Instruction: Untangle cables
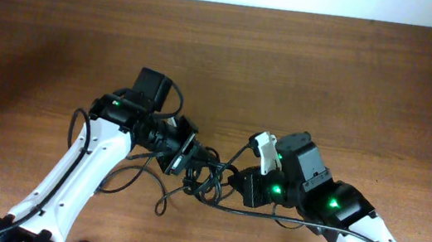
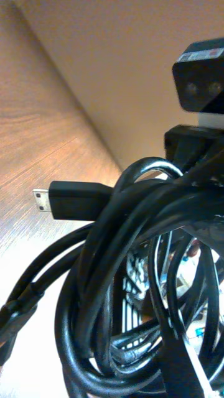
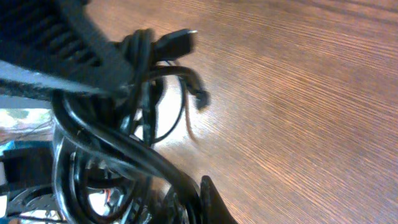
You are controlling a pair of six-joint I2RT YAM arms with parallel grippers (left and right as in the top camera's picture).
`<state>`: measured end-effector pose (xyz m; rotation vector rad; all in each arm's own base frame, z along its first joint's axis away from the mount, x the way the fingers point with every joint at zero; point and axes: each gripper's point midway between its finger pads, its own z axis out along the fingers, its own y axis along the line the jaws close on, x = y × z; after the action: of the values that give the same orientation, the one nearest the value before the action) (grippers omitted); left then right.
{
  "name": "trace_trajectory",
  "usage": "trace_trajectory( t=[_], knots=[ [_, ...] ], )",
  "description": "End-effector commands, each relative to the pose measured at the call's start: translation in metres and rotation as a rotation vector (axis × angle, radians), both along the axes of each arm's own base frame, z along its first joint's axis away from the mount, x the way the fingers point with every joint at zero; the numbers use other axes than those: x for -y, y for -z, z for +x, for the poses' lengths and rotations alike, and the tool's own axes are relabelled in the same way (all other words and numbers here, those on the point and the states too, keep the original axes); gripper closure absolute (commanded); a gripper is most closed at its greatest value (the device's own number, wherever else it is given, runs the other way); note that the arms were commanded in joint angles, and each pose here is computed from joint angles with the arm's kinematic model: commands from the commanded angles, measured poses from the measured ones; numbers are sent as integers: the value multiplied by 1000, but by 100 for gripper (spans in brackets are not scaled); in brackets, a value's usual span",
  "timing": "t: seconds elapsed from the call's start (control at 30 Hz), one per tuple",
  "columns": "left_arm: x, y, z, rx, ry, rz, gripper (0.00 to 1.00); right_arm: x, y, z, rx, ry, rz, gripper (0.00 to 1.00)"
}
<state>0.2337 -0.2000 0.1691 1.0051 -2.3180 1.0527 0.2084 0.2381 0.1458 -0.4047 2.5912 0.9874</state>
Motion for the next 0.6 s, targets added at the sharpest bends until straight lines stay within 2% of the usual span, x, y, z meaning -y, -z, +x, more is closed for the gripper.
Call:
trace_trajectory(
  t=[0.0, 0.07, 0.17, 0.2, 0.23, 0.27, 0.3, 0.37, 0.43, 0.5, 0.57],
  knots=[
    [-22, 10, 4, 150, 72, 124, 100, 37, 26, 19, 2, 189, -171, 96],
    [-24, 12, 5, 246, 158, 138, 100, 39, 27, 20, 6, 196, -178, 96],
    [-24, 12, 5, 261, 172, 138, 100, 39, 28, 19, -2, 196, -180, 95],
    [-24, 12, 5, 261, 172, 138, 100, 38, 28, 17, -9, 188, -174, 92],
    [-24, 12, 5, 261, 172, 138, 100, 35, 27, 14, -21, 170, -159, 78],
    [-24, 12, 5, 262, 172, 138, 100, 27, 24, 6, -7, 76, -133, 44],
    [-24, 12, 5, 261, 172, 138, 100, 20, 21, 0, 1, 3, -105, 35],
    [-24, 12, 4, 258, 173, 133, 100, 11, 16, -10, -2, -75, -58, 28],
    [-25, 13, 0, 234, 173, 137, 100, 8, 13, -12, -7, -92, -33, 26],
    [-25, 13, 0, 115, 59, 145, 100, -4, 3, -19, 18, -182, 38, 26],
    [-19, 7, -3, -72, -95, 105, 100, -24, -22, -29, 69, -312, 184, 27]
  ],
)
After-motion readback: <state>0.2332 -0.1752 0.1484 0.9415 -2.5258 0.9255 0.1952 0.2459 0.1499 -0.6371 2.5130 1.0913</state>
